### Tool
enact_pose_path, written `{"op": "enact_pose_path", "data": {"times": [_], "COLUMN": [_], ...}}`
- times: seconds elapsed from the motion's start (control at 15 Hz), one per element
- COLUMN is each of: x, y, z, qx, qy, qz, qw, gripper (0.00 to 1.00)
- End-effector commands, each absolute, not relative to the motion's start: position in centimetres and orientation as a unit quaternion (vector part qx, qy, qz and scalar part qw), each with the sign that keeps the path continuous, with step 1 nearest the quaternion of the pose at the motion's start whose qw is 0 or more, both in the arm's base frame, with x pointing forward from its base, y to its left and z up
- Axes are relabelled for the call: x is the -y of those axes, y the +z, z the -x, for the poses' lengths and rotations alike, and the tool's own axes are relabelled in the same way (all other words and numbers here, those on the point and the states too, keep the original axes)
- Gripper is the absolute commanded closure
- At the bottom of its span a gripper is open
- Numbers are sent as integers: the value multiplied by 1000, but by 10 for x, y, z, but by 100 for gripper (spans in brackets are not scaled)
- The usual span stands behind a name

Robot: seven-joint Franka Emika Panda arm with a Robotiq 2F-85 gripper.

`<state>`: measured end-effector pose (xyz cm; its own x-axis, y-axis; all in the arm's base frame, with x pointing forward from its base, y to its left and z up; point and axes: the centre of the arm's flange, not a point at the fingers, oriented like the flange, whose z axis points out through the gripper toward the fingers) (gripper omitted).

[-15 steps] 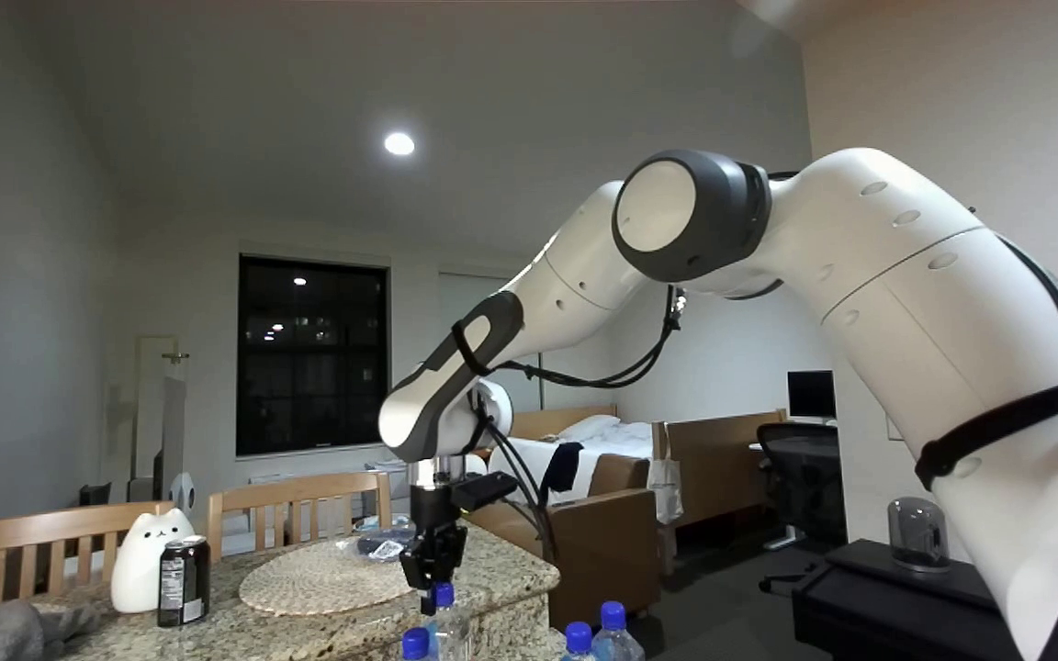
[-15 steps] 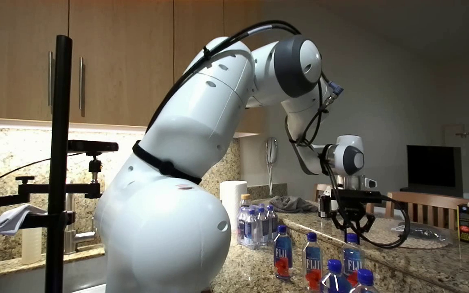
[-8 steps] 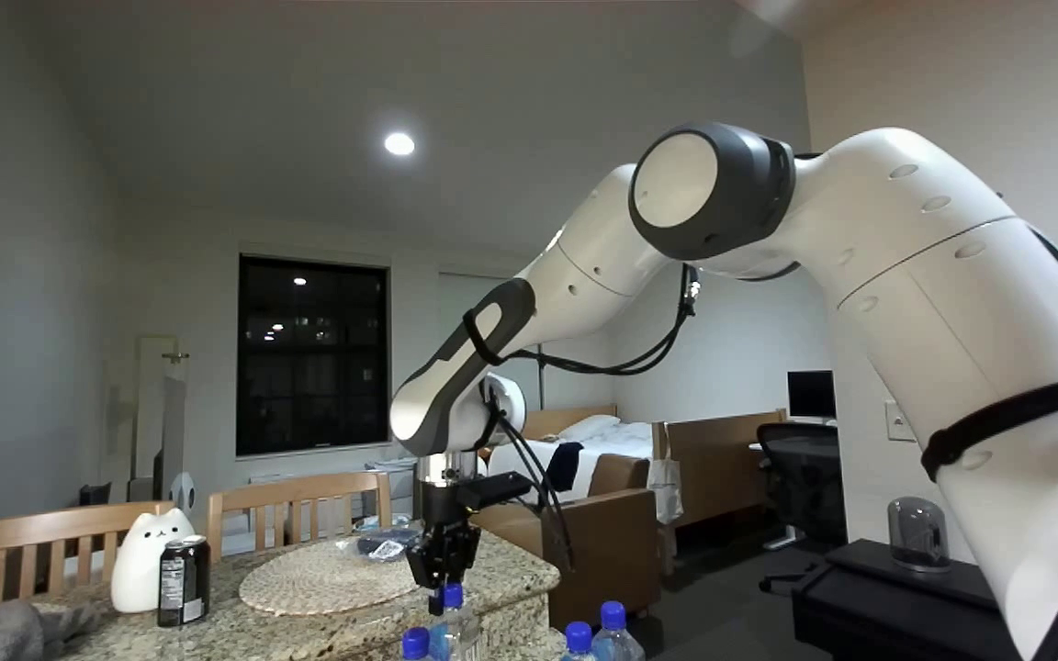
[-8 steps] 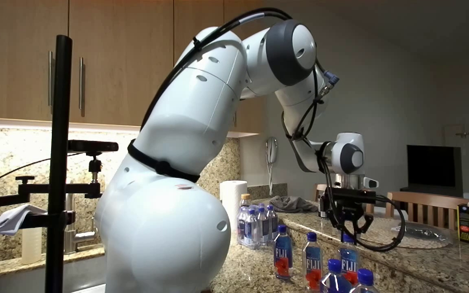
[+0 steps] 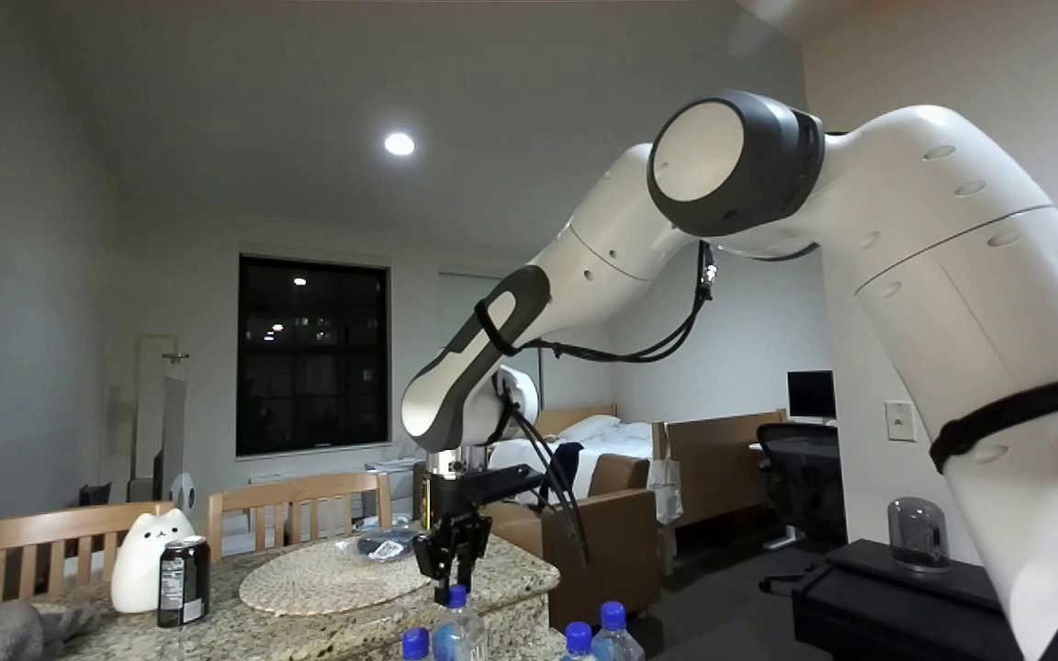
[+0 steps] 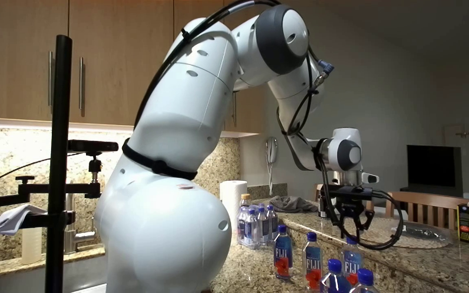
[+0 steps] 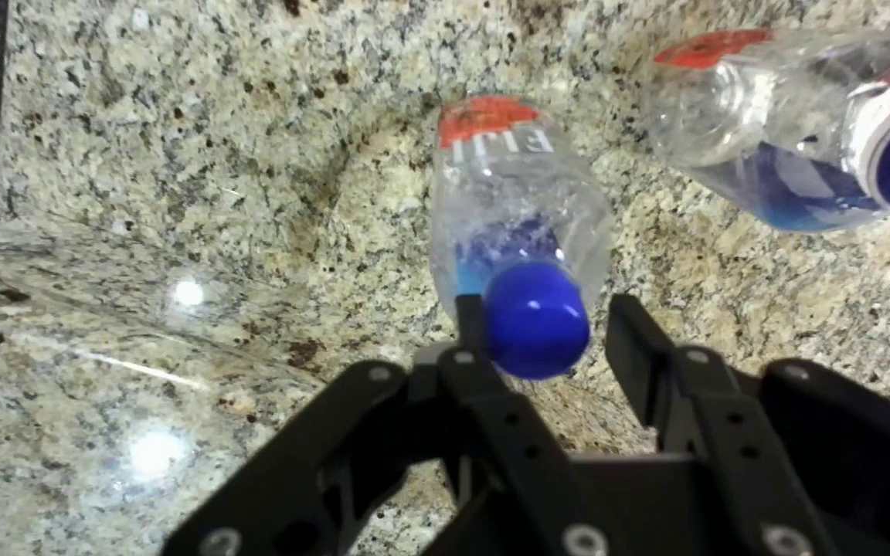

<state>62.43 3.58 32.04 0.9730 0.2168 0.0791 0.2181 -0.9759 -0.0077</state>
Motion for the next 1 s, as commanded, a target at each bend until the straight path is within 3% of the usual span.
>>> {"op": "enact_pose_path", "data": {"times": [0.0,0.2,0.33,0.4,0.93], "x": [-37,-35,-31,-29,-34], "y": [320,318,321,322,327], "z": [-608,-606,-604,-604,-599], "qx": [100,98,99,103,174], "qy": [-37,-35,-36,-36,-44], "qz": [994,995,994,994,984], "qw": [1,0,-3,-1,3], "gripper": [33,26,5,2,0]}}
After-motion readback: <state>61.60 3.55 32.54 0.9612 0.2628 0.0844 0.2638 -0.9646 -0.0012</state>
